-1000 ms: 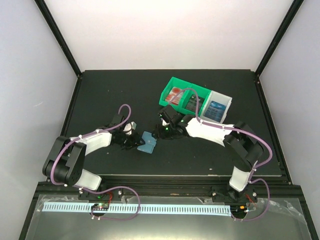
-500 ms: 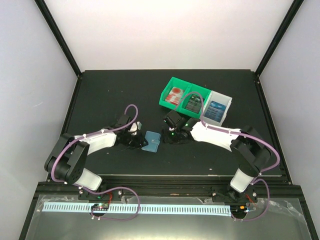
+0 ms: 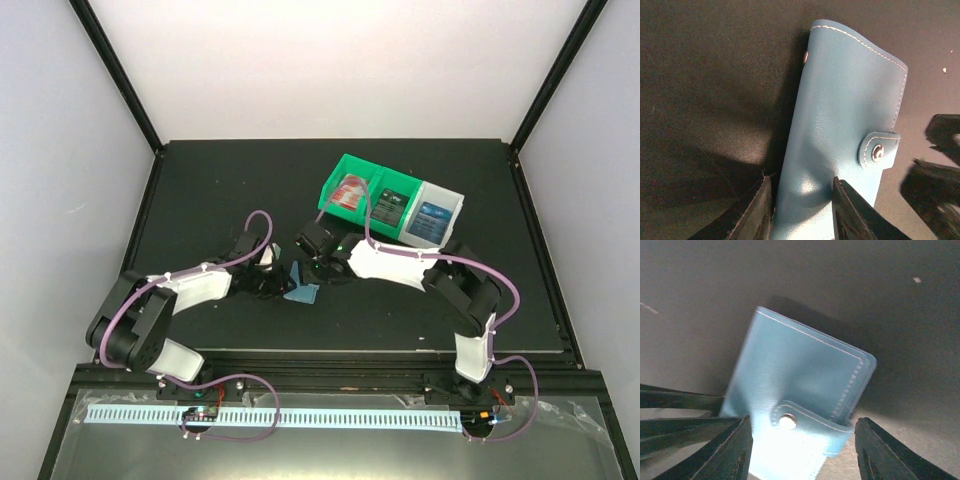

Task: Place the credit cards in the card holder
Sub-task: Open the card holder at the center of the board.

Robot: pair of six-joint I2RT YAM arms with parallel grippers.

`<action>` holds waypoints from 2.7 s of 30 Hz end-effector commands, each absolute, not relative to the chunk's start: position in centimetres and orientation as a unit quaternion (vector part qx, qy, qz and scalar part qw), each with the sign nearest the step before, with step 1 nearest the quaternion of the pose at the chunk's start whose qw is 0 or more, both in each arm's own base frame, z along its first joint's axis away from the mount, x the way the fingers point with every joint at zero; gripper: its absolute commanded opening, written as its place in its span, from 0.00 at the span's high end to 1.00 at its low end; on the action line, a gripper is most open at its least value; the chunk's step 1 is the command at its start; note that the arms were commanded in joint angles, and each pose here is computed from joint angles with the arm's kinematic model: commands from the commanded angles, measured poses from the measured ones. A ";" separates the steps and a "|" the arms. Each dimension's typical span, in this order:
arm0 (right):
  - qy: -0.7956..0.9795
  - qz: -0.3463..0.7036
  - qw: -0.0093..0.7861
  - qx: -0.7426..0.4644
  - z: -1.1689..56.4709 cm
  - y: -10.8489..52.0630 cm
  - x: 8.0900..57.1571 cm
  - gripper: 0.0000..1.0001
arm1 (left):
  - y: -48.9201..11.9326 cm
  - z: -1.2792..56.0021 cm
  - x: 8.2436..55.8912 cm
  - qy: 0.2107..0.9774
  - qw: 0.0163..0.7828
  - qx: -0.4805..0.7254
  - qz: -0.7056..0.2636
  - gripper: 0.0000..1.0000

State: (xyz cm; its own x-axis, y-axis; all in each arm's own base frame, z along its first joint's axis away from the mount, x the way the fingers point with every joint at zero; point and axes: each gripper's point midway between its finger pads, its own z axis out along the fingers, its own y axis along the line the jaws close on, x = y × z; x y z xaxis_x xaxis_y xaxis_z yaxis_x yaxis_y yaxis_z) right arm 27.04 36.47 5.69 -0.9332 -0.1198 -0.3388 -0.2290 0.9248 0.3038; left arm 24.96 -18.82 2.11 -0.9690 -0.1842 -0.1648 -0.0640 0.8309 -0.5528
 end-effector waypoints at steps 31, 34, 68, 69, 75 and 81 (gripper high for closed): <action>0.941 0.320 0.061 -0.091 1.2 34.3 26.1 0.71 | -21.8 3.0 24.0 0.913 0.046 -0.055 -0.402 0.84; 0.952 0.278 0.096 -0.087 2.0 32.9 27.0 0.64 | -21.5 3.0 24.4 0.917 0.060 -0.050 -0.391 0.98; 0.973 -0.030 0.215 -0.077 4.0 29.3 27.8 0.54 | -21.4 5.7 23.8 0.911 0.075 -0.041 -0.403 0.99; 0.971 -0.042 0.225 -0.071 4.4 28.8 28.1 0.55 | -21.4 5.7 23.8 0.912 0.075 -0.041 -0.402 0.98; 0.962 -0.087 0.256 -0.047 5.6 26.8 28.9 0.68 | -21.2 5.7 23.6 0.913 0.075 -0.042 -0.398 0.98; 0.966 0.002 0.251 -0.063 6.3 29.5 28.5 0.64 | -21.2 5.7 23.6 0.913 0.074 -0.039 -0.398 0.98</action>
